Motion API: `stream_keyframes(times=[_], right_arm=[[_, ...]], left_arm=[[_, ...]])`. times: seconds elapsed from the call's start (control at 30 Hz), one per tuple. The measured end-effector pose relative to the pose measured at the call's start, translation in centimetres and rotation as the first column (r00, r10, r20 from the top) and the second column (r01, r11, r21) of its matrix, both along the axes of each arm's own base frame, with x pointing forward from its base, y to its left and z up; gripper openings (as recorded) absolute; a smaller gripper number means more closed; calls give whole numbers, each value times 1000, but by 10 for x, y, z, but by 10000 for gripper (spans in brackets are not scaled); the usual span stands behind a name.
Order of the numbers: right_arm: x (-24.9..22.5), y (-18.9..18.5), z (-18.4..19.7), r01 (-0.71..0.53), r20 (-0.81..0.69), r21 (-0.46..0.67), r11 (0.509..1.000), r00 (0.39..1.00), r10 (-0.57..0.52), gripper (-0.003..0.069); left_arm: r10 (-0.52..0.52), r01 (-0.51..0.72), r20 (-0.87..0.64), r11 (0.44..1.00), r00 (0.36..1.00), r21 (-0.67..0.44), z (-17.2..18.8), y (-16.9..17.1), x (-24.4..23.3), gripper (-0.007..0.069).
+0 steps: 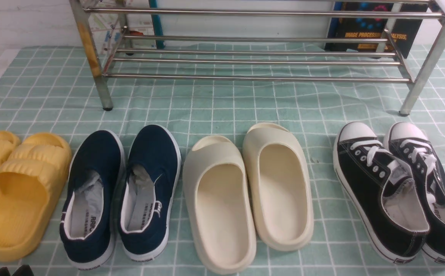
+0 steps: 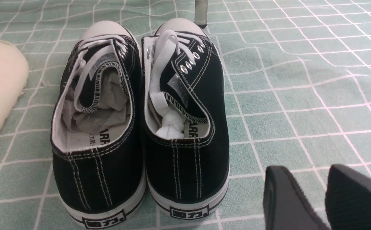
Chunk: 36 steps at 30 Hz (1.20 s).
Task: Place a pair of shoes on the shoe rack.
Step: Use the left arm to grab the shoe closest to it
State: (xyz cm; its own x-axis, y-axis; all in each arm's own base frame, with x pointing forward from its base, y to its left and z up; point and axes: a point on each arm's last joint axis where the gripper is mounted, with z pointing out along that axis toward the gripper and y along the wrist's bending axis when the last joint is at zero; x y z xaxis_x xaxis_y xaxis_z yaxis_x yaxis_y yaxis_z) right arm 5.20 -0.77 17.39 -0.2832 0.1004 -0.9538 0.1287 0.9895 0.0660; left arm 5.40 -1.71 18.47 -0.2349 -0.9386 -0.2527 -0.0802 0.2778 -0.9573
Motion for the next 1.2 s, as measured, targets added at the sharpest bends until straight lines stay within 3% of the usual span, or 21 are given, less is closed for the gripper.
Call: stream_keyframes(times=[0.87, 1.0, 1.03, 1.1, 1.13, 1.17, 1.2], right_arm=[[0, 0, 0, 0, 0, 0, 1000, 1000, 0, 239], [0, 0, 0, 0, 0, 0, 1000, 1000, 0, 239], [0, 0, 0, -1, 0, -2, 1000, 1000, 1, 239], [0, 0, 0, -3, -1, -11, 1000, 1000, 3, 239], [0, 0, 0, -5, -2, -16, 1000, 1000, 5, 239], [0, 0, 0, -5, -2, -17, 1000, 1000, 5, 239], [0, 0, 0, -6, -2, -19, 1000, 1000, 6, 239]], left_arm=[[30, -25, 18, 975, 999, -222, 8, 0, 0, 239], [-29, 39, 97, 993, 995, -108, 38, -4, -6, 233], [-70, 69, 157, 998, 985, 7, 60, -6, -12, 216], [-115, 90, 189, 987, 975, 133, 82, -8, -20, 185], [-155, 113, 163, 964, 974, 240, 100, -9, -23, 146], [-157, 111, 156, 957, 975, 269, 105, -9, -23, 139], [-188, 154, 52, 909, 981, 388, 121, -9, -19, 86]])
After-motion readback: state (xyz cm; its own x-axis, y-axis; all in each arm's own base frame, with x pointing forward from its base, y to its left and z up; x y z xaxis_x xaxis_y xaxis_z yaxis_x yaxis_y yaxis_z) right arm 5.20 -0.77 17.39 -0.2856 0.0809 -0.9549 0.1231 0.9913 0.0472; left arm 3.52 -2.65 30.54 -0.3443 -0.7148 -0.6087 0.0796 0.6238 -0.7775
